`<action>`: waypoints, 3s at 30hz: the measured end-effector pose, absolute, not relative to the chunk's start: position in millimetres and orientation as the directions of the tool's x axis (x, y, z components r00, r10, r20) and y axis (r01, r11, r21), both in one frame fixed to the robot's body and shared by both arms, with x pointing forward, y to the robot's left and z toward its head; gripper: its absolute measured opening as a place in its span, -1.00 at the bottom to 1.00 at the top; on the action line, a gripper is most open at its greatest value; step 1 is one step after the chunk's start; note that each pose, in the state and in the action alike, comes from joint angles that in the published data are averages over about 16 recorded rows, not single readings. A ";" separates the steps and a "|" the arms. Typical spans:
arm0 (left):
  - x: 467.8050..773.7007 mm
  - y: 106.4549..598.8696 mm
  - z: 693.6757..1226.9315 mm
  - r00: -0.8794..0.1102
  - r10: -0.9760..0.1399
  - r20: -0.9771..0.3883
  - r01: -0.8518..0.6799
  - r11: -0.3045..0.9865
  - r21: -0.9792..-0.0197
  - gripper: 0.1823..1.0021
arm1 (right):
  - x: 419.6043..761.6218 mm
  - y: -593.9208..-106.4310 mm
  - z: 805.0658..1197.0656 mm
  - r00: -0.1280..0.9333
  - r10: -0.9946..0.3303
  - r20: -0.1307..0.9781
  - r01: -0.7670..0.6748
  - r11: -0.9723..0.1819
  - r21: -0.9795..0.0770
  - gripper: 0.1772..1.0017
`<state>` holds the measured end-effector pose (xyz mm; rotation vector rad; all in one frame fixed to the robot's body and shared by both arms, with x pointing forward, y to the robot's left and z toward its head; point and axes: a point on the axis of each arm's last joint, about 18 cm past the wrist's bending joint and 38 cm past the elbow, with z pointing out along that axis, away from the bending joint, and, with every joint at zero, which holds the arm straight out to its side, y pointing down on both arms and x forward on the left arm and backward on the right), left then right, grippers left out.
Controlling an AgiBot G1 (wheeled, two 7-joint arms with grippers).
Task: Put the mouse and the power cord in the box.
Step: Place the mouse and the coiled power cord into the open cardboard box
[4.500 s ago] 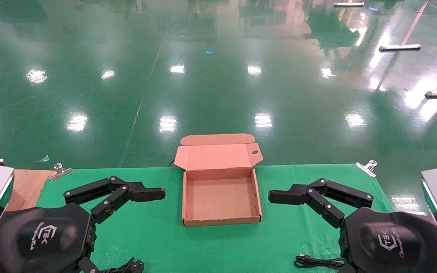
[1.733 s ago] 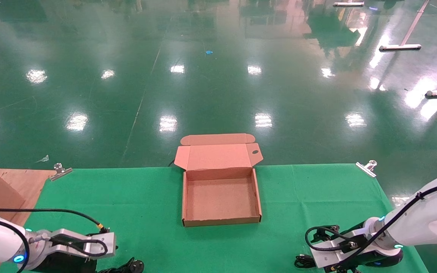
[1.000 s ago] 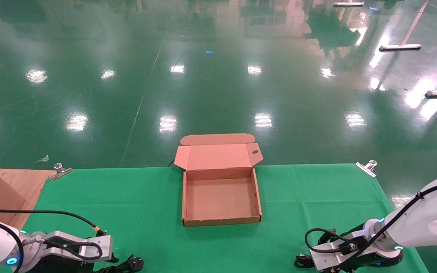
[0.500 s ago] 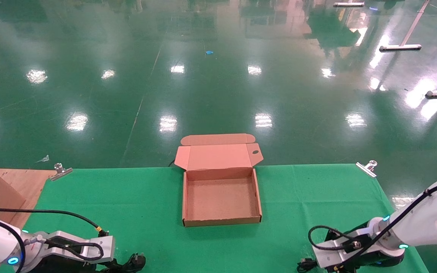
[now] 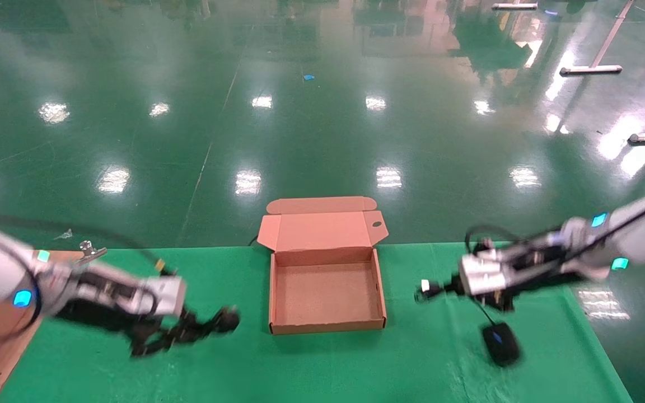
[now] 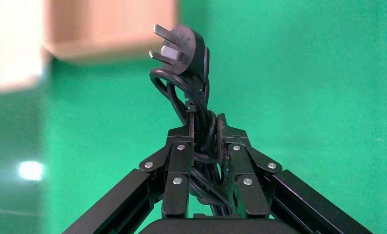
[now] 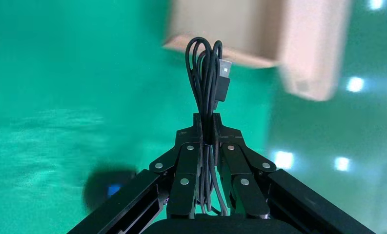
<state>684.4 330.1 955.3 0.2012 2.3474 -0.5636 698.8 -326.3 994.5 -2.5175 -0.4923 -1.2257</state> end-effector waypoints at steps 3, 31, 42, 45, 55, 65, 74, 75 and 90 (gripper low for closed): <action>687.8 308.5 990.3 -0.690 0.036 -0.723 0.359 0.884 -0.298 -0.80 | 694.3 -316.2 1028.3 0.531 0.173 0.830 0.458 -0.882 -0.109 -0.91; 741.3 174.8 1039.9 -0.304 0.162 -0.939 0.559 0.828 -0.038 -0.81 | 692.2 -241.0 1112.7 0.370 0.163 0.915 0.564 -0.822 -0.082 -0.91; 753.1 144.0 952.6 -0.274 0.222 -0.936 0.603 0.798 0.012 -0.81 | 694.7 -257.5 1097.6 0.399 0.138 0.906 0.543 -0.832 -0.113 -0.91; 753.3 139.6 939.1 -0.272 0.236 -0.933 0.608 0.794 0.024 -0.81 | 695.2 -261.2 1094.0 0.405 0.134 0.904 0.538 -0.835 -0.117 -0.91; 755.2 134.8 928.5 -0.263 0.243 -0.934 0.604 0.796 0.037 -0.77 | 694.6 -267.7 1084.2 0.422 0.136 0.896 0.538 -0.833 -0.127 -0.91; 758.6 136.3 931.6 -0.258 0.211 -0.943 0.586 0.810 0.021 -0.53 | 692.0 -257.8 1087.7 0.421 0.143 0.896 0.561 -0.817 -0.133 -0.91; 759.2 167.4 945.1 -0.288 0.111 -0.951 0.557 0.828 -0.072 -0.15 | 692.0 -225.0 1096.9 0.396 0.175 0.901 0.606 -0.788 -0.113 -0.91; 757.6 173.7 947.7 -0.295 0.095 -0.951 0.558 0.825 -0.090 -0.08 | 692.8 -220.5 1096.7 0.393 0.181 0.902 0.610 -0.785 -0.108 -0.91; 702.5 277.2 988.3 -0.325 -0.123 -0.938 0.669 0.671 -0.320 0.68 | 728.4 -163.2 1047.4 0.323 0.203 0.925 0.601 -0.798 -0.035 -0.91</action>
